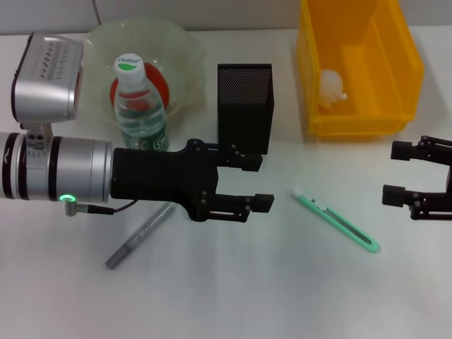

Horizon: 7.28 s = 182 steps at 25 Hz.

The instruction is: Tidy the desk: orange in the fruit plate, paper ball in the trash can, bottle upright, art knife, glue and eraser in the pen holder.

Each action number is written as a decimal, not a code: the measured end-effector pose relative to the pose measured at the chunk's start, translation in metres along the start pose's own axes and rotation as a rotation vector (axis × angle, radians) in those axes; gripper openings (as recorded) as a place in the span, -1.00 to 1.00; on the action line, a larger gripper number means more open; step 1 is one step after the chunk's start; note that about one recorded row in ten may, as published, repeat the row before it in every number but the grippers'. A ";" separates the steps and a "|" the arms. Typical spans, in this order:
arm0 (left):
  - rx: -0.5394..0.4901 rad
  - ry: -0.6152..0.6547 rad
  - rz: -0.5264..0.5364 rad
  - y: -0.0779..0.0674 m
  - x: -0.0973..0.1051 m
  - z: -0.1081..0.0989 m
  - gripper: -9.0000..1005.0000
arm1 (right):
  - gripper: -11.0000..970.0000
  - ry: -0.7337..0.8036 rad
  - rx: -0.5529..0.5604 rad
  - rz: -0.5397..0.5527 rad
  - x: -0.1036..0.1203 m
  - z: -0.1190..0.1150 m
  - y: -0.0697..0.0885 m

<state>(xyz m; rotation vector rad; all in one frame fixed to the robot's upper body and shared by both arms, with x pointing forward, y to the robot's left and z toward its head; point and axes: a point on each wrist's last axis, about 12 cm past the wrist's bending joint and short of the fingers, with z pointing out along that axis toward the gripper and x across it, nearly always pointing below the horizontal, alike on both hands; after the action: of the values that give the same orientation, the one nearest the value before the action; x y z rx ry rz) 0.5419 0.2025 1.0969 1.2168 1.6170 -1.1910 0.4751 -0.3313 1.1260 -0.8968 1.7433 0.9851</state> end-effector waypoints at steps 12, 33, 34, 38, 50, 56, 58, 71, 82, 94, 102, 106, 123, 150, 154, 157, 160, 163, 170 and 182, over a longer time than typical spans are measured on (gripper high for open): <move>-0.052 0.012 -0.050 -0.005 0.020 -0.007 0.38 | 0.63 0.525 0.202 0.249 -0.086 0.037 -0.039; -0.051 -0.005 -0.017 -0.018 0.044 -0.009 0.38 | 0.57 1.062 0.207 0.080 -0.097 0.180 -0.045; -0.051 -0.005 -0.017 -0.018 0.044 -0.009 0.38 | 0.57 1.062 0.207 0.080 -0.097 0.180 -0.045; -0.052 -0.014 -0.011 -0.018 0.043 -0.008 0.38 | 0.56 1.054 0.216 0.083 -0.095 0.185 -0.047; -0.083 -0.083 0.026 -0.017 0.038 -0.009 0.37 | 0.52 1.055 0.185 0.083 -0.074 0.199 -0.044; -0.087 -0.085 0.016 -0.016 0.039 -0.008 0.37 | 0.50 1.060 0.182 0.080 -0.074 0.202 -0.043; -0.088 -0.086 0.015 -0.016 0.039 -0.008 0.37 | 0.50 1.062 0.182 0.079 -0.074 0.202 -0.043; -0.099 -0.082 0.014 -0.015 0.040 -0.008 0.37 | 0.11 1.124 0.173 0.039 -0.067 0.208 -0.040; -0.102 -0.082 0.014 -0.015 0.040 -0.009 0.37 | -0.03 1.130 0.174 0.035 -0.069 0.211 -0.039; -0.108 -0.082 0.025 -0.014 0.040 -0.009 0.37 | -0.12 1.154 0.150 0.012 -0.067 0.218 -0.031; -0.112 -0.084 0.021 -0.015 0.042 -0.010 0.37 | -0.12 1.162 0.150 0.021 -0.065 0.218 -0.031; -0.113 -0.084 0.020 -0.015 0.042 -0.010 0.37 | -0.16 1.168 0.150 0.028 -0.063 0.217 -0.031; -0.117 -0.087 0.015 -0.016 0.044 -0.011 0.36 | -0.48 1.176 0.159 0.037 -0.060 0.217 -0.031; -0.136 -0.107 0.002 -0.017 0.046 -0.014 0.36 | -0.56 0.184 0.087 -0.069 -0.091 0.133 -0.021; -0.140 -0.112 0.002 -0.017 0.045 -0.015 0.36 | -0.54 0.010 0.056 -0.148 -0.072 0.126 -0.022; -0.139 -0.113 0.002 -0.017 0.045 -0.014 0.36 | -0.53 -0.118 0.055 -0.148 -0.060 0.123 -0.026; -0.139 -0.112 0.001 -0.017 0.046 -0.014 0.36 | -0.52 -0.222 0.081 -0.187 -0.049 0.122 -0.029; -0.139 -0.109 0.002 -0.017 0.046 -0.013 0.36 | -0.50 -0.292 0.116 -0.225 -0.041 0.122 -0.032; -0.144 -0.110 0.000 -0.017 0.046 -0.014 0.36 | -0.47 -0.384 0.166 -0.192 -0.034 0.130 -0.040; -0.144 -0.109 0.008 -0.015 0.045 -0.012 0.35 | -0.42 -0.279 0.199 -0.166 -0.040 0.164 -0.057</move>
<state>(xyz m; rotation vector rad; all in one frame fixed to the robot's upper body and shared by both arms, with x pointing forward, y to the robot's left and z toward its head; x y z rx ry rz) 0.5153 0.2240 1.0611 1.0493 1.5860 -1.0970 0.5959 -0.2018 1.1068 -0.7252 1.4755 0.7721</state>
